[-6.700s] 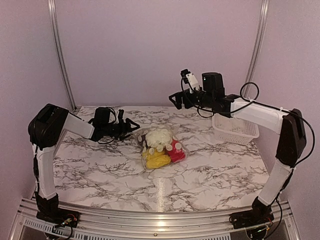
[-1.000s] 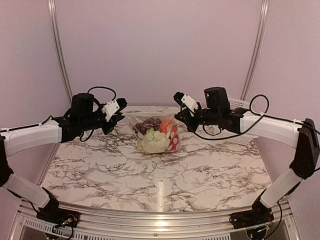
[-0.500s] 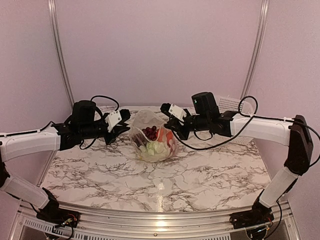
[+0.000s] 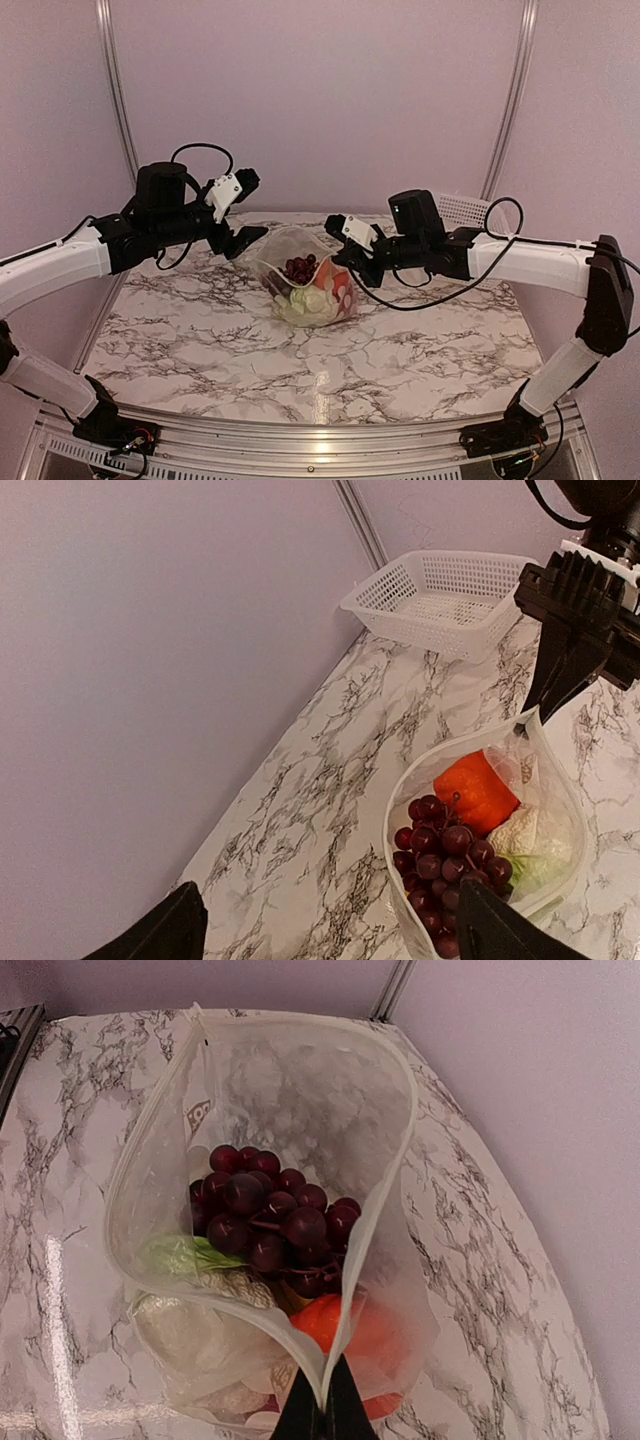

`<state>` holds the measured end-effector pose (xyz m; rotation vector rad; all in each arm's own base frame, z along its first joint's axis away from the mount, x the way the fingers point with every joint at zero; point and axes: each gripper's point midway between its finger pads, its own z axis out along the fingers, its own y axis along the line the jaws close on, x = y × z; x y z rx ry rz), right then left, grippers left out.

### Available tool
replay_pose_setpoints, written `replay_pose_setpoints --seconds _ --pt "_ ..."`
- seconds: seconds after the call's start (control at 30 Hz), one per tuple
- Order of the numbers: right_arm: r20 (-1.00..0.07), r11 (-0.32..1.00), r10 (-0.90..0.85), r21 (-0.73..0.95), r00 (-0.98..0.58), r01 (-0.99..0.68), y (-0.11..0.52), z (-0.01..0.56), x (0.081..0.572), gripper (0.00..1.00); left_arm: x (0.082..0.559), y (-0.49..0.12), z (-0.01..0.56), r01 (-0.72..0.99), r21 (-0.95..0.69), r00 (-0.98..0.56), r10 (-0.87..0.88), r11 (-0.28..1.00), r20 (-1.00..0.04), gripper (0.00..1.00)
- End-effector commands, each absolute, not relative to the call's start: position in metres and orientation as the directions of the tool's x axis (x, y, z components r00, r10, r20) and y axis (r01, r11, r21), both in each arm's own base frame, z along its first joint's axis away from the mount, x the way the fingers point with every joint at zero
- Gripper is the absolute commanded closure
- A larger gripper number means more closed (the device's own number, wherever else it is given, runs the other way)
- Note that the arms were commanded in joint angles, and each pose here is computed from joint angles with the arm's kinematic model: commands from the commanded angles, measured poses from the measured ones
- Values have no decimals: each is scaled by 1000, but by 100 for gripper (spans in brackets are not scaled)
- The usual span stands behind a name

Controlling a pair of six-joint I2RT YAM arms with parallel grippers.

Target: Open the zip-top bag and remove the fake food

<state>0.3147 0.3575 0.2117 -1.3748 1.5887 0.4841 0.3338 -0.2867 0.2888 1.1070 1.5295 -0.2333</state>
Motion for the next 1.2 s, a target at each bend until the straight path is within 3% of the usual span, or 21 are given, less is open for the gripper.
replay_pose_setpoints --seconds 0.0,0.8,1.03,1.1,1.17 --pt "-848 282 -523 -270 89 -921 357 221 303 100 337 -295 294 768 417 114 538 486 -835 14" --pt "-861 290 -502 -250 75 -924 355 225 298 100 353 -378 243 873 465 257 669 149 -697 57" --pt "-861 307 -504 -250 66 -918 355 223 301 100 357 -383 241 863 476 262 660 166 -704 85" --pt "-865 328 -499 -253 60 -910 355 224 305 100 353 -383 245 864 468 260 634 185 -729 97" --pt "-865 357 -499 -254 47 -899 356 224 313 100 352 -379 247 859 458 233 622 228 -748 100"
